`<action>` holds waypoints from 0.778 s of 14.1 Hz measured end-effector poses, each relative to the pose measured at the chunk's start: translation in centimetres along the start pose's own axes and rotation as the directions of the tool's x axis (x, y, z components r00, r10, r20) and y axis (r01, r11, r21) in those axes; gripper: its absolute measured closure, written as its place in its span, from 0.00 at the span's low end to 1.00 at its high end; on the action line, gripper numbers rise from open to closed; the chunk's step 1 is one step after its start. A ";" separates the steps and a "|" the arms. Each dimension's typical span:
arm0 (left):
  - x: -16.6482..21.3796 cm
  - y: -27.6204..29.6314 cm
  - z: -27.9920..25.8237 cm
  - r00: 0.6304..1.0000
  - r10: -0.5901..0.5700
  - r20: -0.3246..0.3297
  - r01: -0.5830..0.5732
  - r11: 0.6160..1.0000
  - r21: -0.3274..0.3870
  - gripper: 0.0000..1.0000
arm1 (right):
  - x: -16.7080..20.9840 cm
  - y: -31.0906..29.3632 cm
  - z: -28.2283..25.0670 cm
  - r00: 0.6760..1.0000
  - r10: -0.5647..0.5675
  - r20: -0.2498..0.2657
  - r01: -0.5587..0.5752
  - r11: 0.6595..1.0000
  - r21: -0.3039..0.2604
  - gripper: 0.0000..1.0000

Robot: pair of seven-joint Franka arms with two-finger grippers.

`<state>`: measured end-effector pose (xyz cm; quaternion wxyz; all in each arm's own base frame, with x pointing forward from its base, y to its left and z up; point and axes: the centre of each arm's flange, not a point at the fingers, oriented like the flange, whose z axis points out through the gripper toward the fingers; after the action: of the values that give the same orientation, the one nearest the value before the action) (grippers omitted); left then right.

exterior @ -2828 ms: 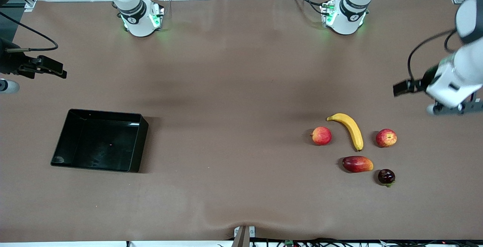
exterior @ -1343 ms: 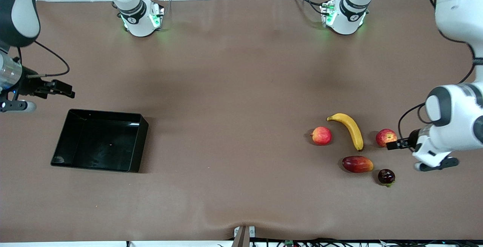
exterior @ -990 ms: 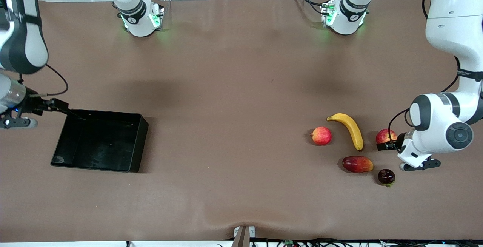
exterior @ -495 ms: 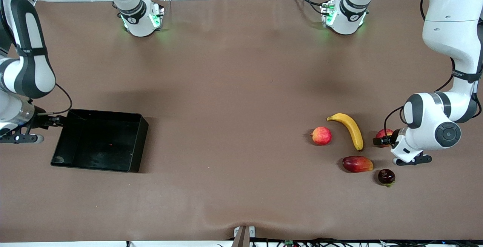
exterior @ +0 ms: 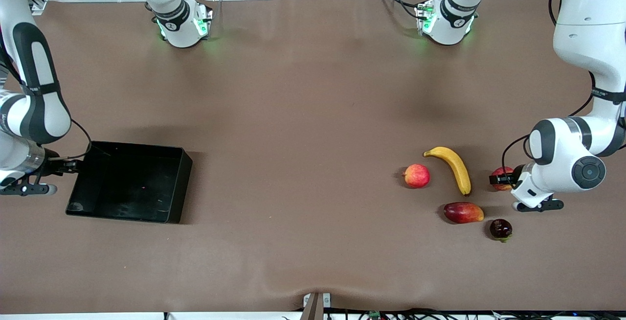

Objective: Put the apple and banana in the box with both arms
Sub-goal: 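Grasp the red apple with the left gripper while the right gripper grips the tray, then carry the apple toward the tray while the right gripper drags the tray inward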

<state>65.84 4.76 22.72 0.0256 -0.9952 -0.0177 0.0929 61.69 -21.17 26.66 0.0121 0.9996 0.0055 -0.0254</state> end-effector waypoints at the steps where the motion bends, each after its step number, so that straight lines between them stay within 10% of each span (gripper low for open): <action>1: -0.3 1.2 -1.8 1.000 0.014 0.001 -0.014 1.000 -0.007 0.25 | 0.0 0.1 0.9 1.000 0.003 0.004 -0.003 1.000 0.004 0.00; 3: -1.1 3.5 -6.3 1.000 0.031 -0.003 -0.031 0.999 -0.029 0.25 | 0.1 0.1 2.2 1.000 -0.006 0.012 0.006 1.000 0.009 0.07; 11: -4.2 15.7 -18.2 1.000 -0.021 0.000 0.021 0.992 -0.124 0.25 | 0.1 -0.3 2.9 0.999 -0.015 0.039 0.014 1.000 0.025 0.93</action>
<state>65.54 -11.93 40.51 -0.0355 -0.9946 -0.0340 0.0909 61.64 -20.92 23.78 -0.0003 0.9989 0.0123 -0.0449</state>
